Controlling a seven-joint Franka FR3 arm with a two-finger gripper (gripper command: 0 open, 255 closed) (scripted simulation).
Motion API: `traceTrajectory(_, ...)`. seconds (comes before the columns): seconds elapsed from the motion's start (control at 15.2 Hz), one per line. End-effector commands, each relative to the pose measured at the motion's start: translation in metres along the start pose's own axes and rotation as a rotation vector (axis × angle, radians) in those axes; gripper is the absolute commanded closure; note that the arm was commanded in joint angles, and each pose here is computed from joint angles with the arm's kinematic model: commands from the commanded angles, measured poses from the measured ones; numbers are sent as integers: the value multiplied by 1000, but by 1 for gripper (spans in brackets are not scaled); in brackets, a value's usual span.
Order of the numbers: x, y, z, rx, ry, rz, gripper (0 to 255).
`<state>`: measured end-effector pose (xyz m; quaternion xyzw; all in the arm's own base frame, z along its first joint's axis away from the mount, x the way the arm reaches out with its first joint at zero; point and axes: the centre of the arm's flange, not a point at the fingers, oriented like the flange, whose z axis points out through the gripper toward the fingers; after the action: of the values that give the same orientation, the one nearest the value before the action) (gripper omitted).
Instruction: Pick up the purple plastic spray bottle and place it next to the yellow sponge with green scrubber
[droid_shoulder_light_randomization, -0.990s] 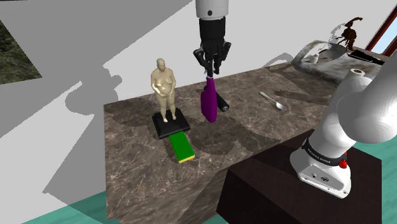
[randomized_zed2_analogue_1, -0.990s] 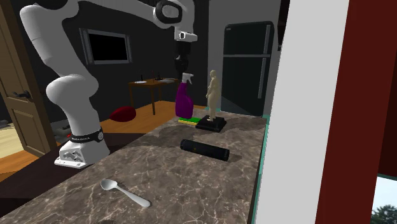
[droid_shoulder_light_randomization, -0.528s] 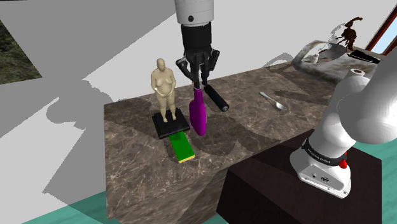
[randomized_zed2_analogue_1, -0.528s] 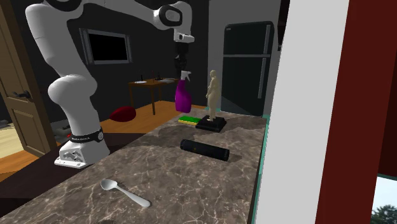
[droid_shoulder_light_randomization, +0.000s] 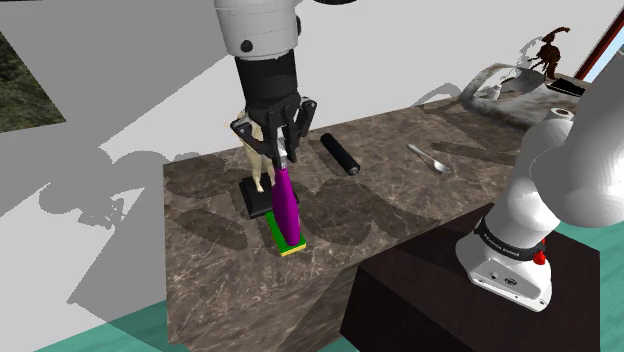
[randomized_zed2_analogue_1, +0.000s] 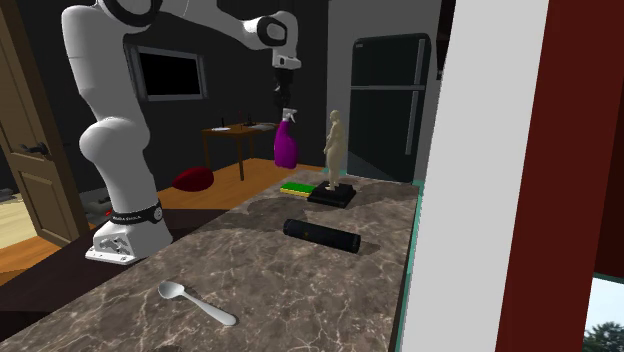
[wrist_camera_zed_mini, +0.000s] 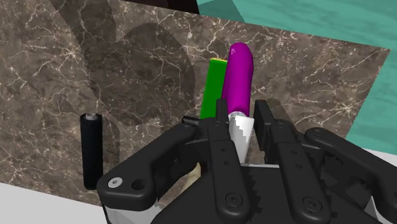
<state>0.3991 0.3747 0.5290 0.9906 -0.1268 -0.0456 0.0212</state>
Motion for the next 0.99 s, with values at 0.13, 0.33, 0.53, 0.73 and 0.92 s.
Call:
traceTrajectory(0.13, -27, -50, 2, 1, 0, 1, 255)
traceTrajectory(0.33, -26, -51, 18, 1, 0, 1, 255)
traceTrajectory(0.53, -25, -52, 34, 1, 0, 1, 255)
traceTrajectory(0.73, -23, -53, 49, 1, 0, 1, 255)
traceTrajectory(0.92, -22, -54, 65, 1, 0, 1, 255)
